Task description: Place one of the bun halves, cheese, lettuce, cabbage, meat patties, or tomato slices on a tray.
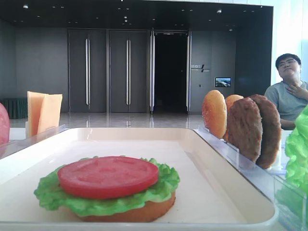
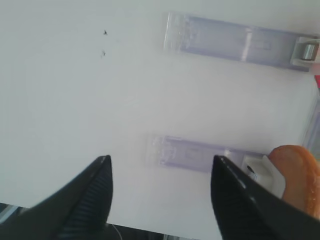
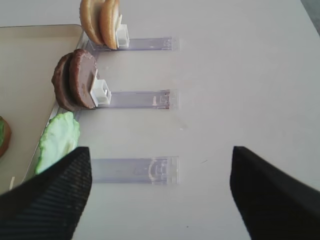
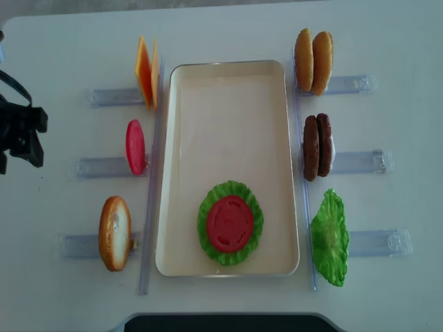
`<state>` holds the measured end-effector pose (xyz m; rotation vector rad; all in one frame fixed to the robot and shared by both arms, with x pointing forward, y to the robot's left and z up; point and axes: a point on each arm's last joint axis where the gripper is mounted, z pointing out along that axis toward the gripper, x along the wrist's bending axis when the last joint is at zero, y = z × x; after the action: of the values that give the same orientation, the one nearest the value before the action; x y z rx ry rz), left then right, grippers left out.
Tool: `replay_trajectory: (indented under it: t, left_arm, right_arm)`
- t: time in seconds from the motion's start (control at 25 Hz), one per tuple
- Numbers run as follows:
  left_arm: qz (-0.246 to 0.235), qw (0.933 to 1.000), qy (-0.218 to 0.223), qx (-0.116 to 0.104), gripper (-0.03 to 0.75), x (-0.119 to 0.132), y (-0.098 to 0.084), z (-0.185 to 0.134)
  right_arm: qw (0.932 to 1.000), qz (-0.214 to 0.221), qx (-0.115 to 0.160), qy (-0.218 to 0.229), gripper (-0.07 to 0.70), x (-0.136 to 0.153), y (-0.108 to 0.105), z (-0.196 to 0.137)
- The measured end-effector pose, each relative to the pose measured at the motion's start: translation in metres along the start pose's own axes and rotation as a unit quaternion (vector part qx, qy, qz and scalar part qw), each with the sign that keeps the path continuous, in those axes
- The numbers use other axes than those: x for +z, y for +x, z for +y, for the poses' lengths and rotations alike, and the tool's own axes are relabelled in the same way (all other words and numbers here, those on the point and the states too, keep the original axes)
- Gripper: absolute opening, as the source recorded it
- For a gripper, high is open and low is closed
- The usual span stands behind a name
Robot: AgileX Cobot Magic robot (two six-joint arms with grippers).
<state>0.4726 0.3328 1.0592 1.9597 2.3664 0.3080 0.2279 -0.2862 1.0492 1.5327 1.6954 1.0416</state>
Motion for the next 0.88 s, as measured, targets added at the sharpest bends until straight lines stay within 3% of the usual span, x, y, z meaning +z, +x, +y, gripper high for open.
replay_trajectory:
  t: [0.52, 0.72, 0.88]
  left_arm:
    - [0.000, 0.9999, -0.016, -0.005, 0.475, -0.011, 0.006, -0.005]
    - [0.013, 0.9979, -0.063, -0.007, 0.475, -0.041, 0.013, -0.025]
    - [0.019, 0.9917, -0.126, -0.013, 0.475, -0.072, 0.019, -0.049]
  right_arm:
    - [1.0000, 0.000, 0.000, 0.000, 0.543, 0.000, 0.000, 0.000]
    - [1.0000, 0.000, 0.000, 0.000, 0.543, 0.000, 0.000, 0.000]
    - [1.0000, 0.000, 0.000, 0.000, 0.543, 0.000, 0.000, 0.000]
